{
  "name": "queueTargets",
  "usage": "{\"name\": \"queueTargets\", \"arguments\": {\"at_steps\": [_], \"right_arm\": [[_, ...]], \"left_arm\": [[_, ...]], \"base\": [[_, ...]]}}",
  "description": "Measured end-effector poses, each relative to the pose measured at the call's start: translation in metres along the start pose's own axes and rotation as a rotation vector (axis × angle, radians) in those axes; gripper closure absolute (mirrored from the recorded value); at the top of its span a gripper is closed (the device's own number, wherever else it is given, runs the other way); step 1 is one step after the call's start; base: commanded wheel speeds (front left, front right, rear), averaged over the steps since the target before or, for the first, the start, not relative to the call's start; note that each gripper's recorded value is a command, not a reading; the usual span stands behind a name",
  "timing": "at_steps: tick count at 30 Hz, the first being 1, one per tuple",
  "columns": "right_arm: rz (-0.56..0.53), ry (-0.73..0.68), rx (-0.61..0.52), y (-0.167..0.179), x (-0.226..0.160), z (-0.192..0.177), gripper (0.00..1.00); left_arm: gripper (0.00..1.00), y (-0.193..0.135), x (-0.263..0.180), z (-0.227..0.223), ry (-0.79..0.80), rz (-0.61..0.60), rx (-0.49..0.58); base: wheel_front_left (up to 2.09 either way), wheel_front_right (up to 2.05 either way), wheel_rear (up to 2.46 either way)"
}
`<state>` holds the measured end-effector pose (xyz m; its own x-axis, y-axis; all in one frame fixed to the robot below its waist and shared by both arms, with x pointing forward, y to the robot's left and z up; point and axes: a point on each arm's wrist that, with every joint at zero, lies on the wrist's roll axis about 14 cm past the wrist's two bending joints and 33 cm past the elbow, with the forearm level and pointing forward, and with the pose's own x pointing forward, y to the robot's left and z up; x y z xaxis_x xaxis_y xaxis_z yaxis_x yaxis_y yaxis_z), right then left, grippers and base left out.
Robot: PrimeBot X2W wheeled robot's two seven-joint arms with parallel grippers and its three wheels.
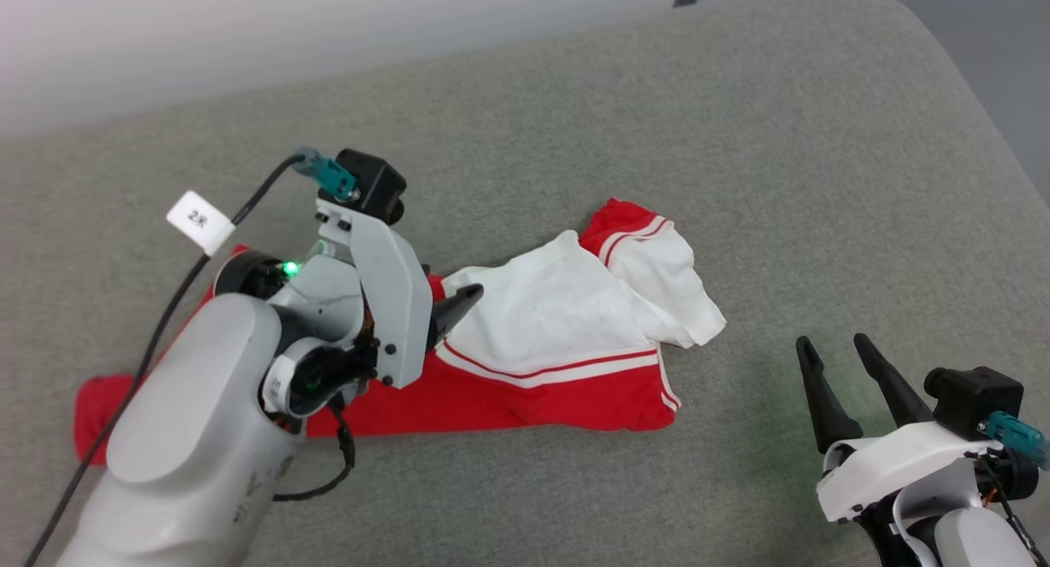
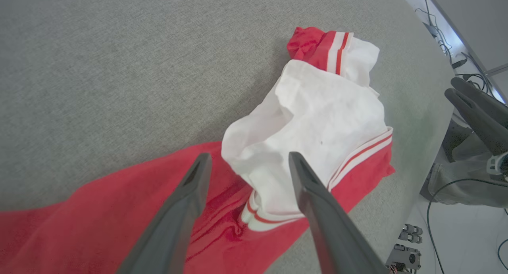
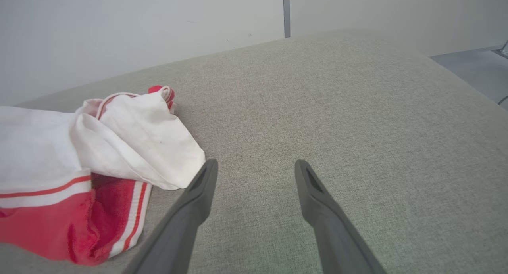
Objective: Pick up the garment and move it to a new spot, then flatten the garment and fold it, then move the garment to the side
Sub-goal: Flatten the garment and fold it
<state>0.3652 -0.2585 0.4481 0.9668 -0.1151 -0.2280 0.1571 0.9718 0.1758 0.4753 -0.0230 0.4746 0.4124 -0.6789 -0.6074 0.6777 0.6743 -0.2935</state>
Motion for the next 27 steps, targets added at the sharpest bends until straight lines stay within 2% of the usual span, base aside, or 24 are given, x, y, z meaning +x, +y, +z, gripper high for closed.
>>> {"name": "queueTargets", "arguments": {"at_steps": [14, 15, 16, 17, 18, 19, 27], "right_arm": [[-0.052, 0.032, 0.012, -0.014, 0.004, -0.018, 0.0], [-0.055, 0.035, 0.013, -0.015, 0.004, -0.019, 0.0], [-0.058, 0.036, 0.013, -0.015, 0.004, -0.02, 0.0], [-0.059, 0.04, 0.013, -0.016, 0.004, -0.021, 0.0], [-0.059, 0.041, 0.013, -0.016, 0.004, -0.022, 0.0], [-0.059, 0.041, 0.014, -0.016, 0.004, -0.022, 0.0], [-0.043, 0.031, 0.009, -0.013, 0.005, -0.019, 0.0]], "left_arm": [[0.0, 0.011, 0.037, -0.024, 0.114, -0.022, -0.001], [0.04, 0.01, 0.038, -0.026, 0.12, -0.026, -0.011], [0.39, 0.01, 0.039, -0.027, 0.126, -0.03, -0.014], [0.67, 0.009, 0.039, -0.028, 0.13, -0.032, -0.015], [0.87, 0.009, 0.039, -0.028, 0.135, -0.034, -0.015], [1.0, 0.007, 0.038, -0.028, 0.135, -0.039, -0.014], [1.0, -0.014, 0.023, -0.017, 0.111, -0.104, -0.001]], "base": [[0.0, 0.0, 0.0], [0.0, 0.0, 0.0], [0.0, 0.0, 0.0], [0.0, 0.0, 0.0], [0.0, 0.0, 0.0], [0.0, 0.0, 0.0], [0.0, 0.0, 0.0]]}}
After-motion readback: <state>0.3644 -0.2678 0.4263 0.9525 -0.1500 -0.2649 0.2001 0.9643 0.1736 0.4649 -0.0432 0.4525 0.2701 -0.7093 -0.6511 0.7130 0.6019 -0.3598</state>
